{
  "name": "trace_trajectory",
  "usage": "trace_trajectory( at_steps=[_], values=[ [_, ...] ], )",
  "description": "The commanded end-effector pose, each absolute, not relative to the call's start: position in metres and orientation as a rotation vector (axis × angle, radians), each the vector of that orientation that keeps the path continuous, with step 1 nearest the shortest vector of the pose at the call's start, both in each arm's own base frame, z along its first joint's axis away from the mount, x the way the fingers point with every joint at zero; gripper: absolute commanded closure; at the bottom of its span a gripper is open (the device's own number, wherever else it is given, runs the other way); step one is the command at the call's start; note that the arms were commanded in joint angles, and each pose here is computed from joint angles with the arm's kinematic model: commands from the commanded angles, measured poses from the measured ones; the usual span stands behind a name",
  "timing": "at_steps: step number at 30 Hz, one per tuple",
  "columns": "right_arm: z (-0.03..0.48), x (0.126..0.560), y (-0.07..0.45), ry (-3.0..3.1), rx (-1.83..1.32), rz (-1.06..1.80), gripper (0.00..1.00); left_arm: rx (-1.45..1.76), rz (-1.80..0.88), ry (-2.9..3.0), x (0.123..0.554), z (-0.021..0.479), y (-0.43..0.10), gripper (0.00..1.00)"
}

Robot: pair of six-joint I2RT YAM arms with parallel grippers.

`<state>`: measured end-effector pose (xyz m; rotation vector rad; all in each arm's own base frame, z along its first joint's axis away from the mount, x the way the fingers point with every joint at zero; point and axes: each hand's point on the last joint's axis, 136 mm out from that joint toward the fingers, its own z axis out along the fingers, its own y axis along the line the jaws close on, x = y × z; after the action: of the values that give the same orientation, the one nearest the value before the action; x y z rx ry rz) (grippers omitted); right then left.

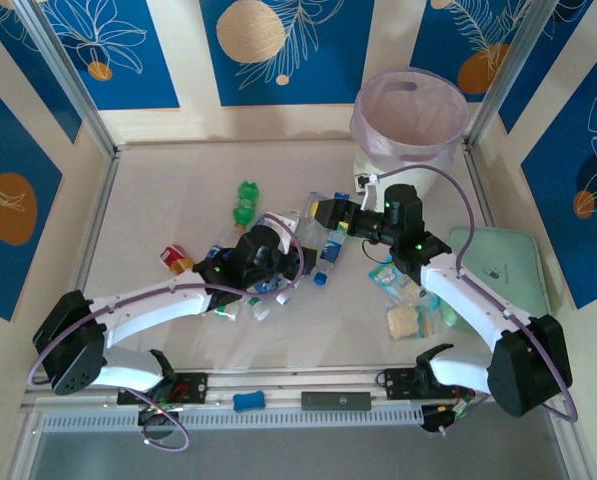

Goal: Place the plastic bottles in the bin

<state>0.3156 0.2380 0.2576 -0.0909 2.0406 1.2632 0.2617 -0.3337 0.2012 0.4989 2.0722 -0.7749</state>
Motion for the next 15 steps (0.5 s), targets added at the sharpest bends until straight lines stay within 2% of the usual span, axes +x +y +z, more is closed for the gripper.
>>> trace_trajectory(
  at_steps=[1, 12, 15],
  values=[
    [0.269, 0.315, 0.250, 2.005, -0.172, 1.300, 0.12, 0.529, -0.827, 2.034, 0.261, 0.209, -0.342, 0.58],
    [0.258, 0.322, 0.261, 2.035, -0.187, 1.342, 0.44, 0.529, -0.858, 2.023, 0.257, 0.209, -0.342, 0.57],
    [0.257, 0.321, 0.261, 2.038, -0.185, 1.339, 0.50, 0.530, -0.858, 2.024, 0.257, 0.209, -0.342, 0.50]
  ],
)
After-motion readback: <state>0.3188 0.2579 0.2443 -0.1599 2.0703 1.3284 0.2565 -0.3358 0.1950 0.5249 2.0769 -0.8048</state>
